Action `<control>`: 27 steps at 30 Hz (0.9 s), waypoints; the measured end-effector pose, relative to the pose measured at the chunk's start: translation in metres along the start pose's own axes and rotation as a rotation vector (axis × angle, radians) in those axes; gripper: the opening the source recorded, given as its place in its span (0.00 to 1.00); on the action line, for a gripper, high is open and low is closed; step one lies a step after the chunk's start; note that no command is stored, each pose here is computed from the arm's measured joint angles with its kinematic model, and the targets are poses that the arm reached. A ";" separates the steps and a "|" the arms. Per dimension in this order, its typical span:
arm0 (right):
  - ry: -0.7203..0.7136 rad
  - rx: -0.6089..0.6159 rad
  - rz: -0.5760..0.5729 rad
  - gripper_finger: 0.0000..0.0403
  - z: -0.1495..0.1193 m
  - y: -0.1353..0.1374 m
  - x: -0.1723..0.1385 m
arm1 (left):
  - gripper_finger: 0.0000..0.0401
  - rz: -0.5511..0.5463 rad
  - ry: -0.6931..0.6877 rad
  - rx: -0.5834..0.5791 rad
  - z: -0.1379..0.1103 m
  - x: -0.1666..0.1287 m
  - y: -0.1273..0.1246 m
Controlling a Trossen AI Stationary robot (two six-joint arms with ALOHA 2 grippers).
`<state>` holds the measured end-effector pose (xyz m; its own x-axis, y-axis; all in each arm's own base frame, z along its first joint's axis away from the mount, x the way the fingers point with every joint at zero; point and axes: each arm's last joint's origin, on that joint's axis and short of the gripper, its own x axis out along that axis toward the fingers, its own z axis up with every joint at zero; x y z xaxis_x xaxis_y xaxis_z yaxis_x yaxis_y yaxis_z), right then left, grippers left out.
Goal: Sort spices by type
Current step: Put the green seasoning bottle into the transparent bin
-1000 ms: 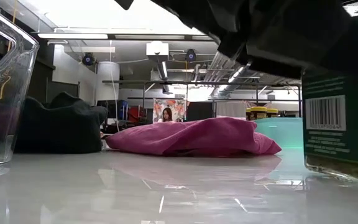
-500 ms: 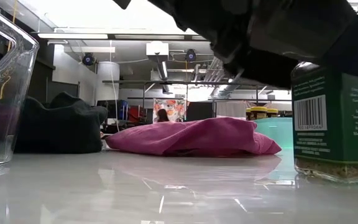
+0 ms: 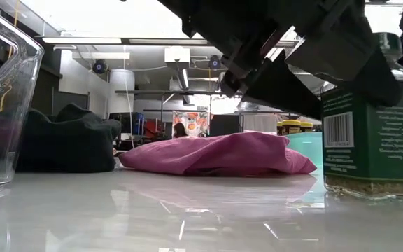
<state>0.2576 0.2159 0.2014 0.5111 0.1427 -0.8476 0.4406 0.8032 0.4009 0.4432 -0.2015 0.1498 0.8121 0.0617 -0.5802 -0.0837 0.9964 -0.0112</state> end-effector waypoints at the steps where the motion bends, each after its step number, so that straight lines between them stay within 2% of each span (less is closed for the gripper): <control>1: -0.010 0.005 0.002 0.00 0.001 0.000 -0.002 | 0.77 0.009 -0.004 0.001 0.000 0.000 0.000; 5: -0.056 0.014 0.003 0.00 0.004 -0.001 -0.012 | 0.64 0.028 -0.014 -0.001 0.001 0.000 0.001; 10: -0.073 0.011 -0.004 0.00 0.007 -0.005 -0.031 | 0.38 0.041 0.001 0.032 0.003 -0.001 0.005; 14: -0.132 -0.005 -0.037 0.00 0.008 -0.012 -0.055 | 0.38 0.046 0.040 0.134 0.017 -0.022 0.012; 18: -0.205 -0.014 -0.097 0.00 0.011 -0.023 -0.076 | 0.38 0.043 0.032 0.232 0.052 -0.072 0.024; 21: -0.260 -0.016 -0.123 0.00 0.014 -0.028 -0.084 | 0.38 0.029 0.018 0.256 0.073 -0.121 0.029; 24: -0.283 -0.024 -0.134 0.00 0.018 -0.030 -0.086 | 0.38 -0.021 0.043 0.254 0.077 -0.172 0.023; 27: -0.282 -0.053 -0.142 0.00 0.018 -0.030 -0.086 | 0.38 -0.069 0.110 0.225 0.065 -0.220 0.007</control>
<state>0.2139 0.1690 0.2681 0.6349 -0.1326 -0.7611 0.4868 0.8337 0.2608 0.3015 -0.2042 0.3297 0.7428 -0.0010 -0.6695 0.1101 0.9866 0.1207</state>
